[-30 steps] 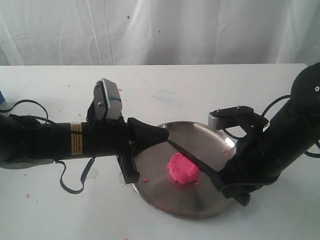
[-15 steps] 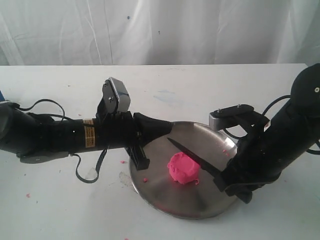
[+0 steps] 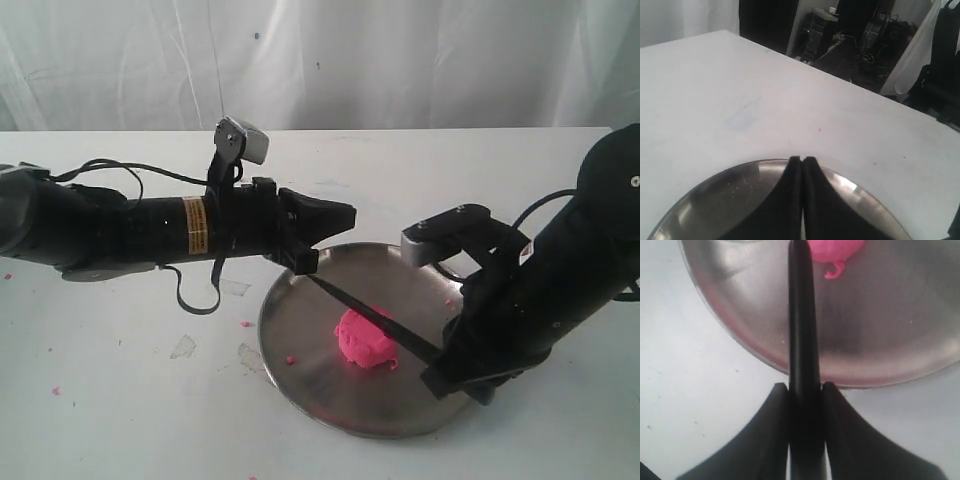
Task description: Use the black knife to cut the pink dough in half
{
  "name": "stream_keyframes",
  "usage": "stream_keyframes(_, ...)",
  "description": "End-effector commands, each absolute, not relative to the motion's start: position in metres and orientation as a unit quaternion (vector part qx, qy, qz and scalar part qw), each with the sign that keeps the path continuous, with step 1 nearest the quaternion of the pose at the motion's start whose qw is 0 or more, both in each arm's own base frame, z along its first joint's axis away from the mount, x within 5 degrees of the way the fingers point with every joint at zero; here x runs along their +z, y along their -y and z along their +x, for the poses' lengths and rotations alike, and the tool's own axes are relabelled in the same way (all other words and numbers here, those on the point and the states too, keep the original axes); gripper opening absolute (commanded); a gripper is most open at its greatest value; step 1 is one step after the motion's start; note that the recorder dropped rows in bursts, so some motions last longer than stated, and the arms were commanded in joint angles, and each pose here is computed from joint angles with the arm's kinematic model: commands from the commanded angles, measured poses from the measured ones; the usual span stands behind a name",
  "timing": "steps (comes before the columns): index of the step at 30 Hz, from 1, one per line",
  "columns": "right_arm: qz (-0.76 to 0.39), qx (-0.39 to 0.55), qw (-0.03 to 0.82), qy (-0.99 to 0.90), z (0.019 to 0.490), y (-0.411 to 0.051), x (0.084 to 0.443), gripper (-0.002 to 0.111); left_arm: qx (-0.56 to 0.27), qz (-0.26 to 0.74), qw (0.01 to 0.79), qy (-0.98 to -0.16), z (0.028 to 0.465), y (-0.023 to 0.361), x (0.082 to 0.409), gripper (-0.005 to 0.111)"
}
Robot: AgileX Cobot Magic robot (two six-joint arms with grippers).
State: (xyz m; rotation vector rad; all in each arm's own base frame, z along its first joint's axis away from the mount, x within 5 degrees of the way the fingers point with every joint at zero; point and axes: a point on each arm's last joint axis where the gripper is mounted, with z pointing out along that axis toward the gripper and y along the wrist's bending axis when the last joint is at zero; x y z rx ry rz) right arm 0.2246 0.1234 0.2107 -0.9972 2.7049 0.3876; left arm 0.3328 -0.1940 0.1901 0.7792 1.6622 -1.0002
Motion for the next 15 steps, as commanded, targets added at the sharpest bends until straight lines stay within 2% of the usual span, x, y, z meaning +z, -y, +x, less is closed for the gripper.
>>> stream_keyframes(1,-0.361,0.102,0.163,-0.913,0.222,-0.125,0.213,0.000,-0.363,0.339,0.458,-0.738,0.337,0.194,0.181,0.000)
stream_keyframes(7,-0.351,0.100,0.172,-0.915,0.223,-0.125,0.211,0.000,-0.240,0.384,0.426,-0.784,0.345,0.195,0.172,0.000)
stream_keyframes(10,-0.351,0.100,0.172,-0.915,0.223,-0.125,0.211,0.000,-0.128,0.355,0.417,-0.827,0.353,0.198,0.175,0.000)
stream_keyframes(12,-0.351,0.100,0.172,-0.915,0.223,-0.125,0.211,0.000,-0.042,0.371,0.424,-0.825,0.353,0.201,0.176,0.000)
stream_keyframes(15,-0.350,0.100,0.175,-0.915,0.224,-0.125,0.211,0.000,0.043,0.354,0.435,-0.827,0.349,0.202,0.175,0.000)
